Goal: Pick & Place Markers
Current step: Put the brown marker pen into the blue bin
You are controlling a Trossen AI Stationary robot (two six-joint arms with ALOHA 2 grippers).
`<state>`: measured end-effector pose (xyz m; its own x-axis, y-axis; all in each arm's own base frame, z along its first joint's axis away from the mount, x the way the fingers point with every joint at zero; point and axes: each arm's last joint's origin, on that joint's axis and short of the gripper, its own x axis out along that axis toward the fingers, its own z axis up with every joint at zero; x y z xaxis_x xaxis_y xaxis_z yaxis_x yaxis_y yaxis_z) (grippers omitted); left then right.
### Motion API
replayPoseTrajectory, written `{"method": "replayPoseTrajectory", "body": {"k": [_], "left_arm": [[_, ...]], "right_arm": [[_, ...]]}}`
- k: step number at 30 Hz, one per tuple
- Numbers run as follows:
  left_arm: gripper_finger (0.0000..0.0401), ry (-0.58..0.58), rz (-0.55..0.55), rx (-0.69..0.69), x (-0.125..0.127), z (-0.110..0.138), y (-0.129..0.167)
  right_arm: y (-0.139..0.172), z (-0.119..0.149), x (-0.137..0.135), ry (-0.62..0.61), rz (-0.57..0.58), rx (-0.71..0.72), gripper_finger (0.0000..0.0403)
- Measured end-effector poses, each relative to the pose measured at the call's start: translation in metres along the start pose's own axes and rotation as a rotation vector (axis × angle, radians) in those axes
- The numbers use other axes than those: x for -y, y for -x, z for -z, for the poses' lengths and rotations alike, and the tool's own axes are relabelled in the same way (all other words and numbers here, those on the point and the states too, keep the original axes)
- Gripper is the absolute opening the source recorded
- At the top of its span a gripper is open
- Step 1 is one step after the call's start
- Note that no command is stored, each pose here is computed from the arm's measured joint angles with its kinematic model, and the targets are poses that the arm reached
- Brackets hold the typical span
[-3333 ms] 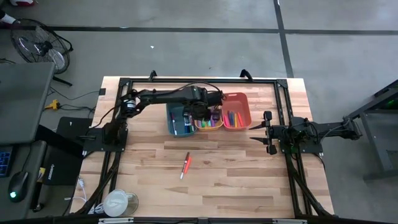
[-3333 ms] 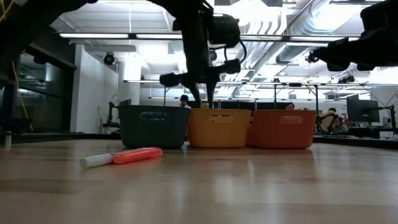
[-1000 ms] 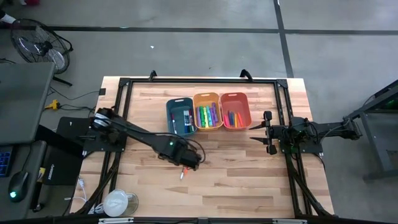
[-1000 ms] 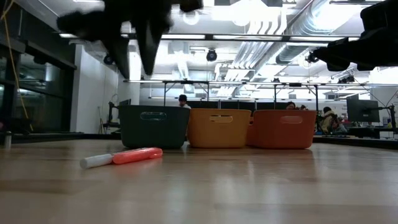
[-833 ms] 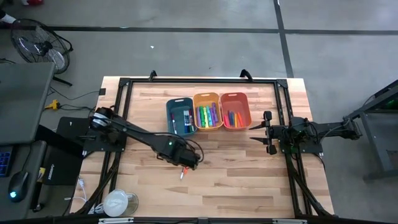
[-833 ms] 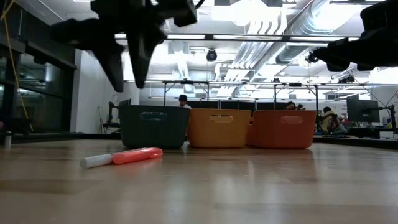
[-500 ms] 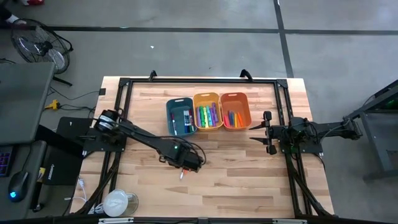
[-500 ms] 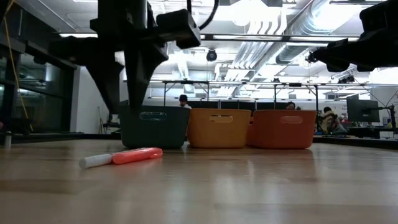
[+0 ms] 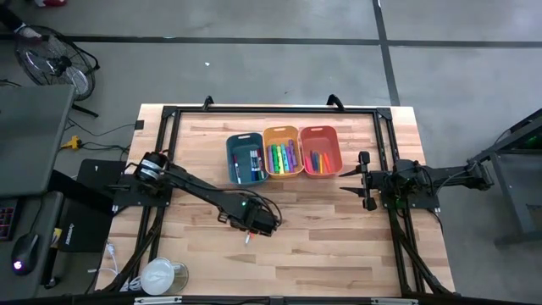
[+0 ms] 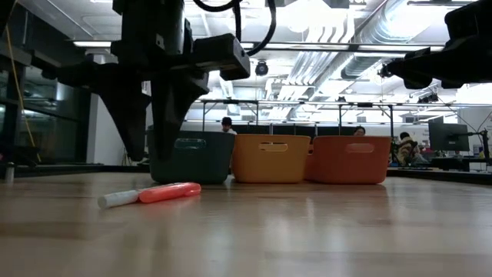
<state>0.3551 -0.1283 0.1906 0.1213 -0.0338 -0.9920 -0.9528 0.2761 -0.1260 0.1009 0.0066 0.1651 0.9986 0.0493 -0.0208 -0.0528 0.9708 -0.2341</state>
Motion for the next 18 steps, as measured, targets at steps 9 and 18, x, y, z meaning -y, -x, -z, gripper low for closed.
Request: {"method": "replayPoseTrajectory", "body": {"k": [9, 18], "left_arm": [[0.0131, -0.013, -0.035, -0.023, 0.004, 0.001, -0.021], [0.0131, -0.015, -0.021, -0.021, 0.007, 0.001, -0.024]], "right_arm": [[0.0, 0.0, 0.0, 0.0, 0.0, 0.0, 0.0167], [0.0, 0.0, 0.0, 0.0, -0.001, -0.002, 0.0167]]}}
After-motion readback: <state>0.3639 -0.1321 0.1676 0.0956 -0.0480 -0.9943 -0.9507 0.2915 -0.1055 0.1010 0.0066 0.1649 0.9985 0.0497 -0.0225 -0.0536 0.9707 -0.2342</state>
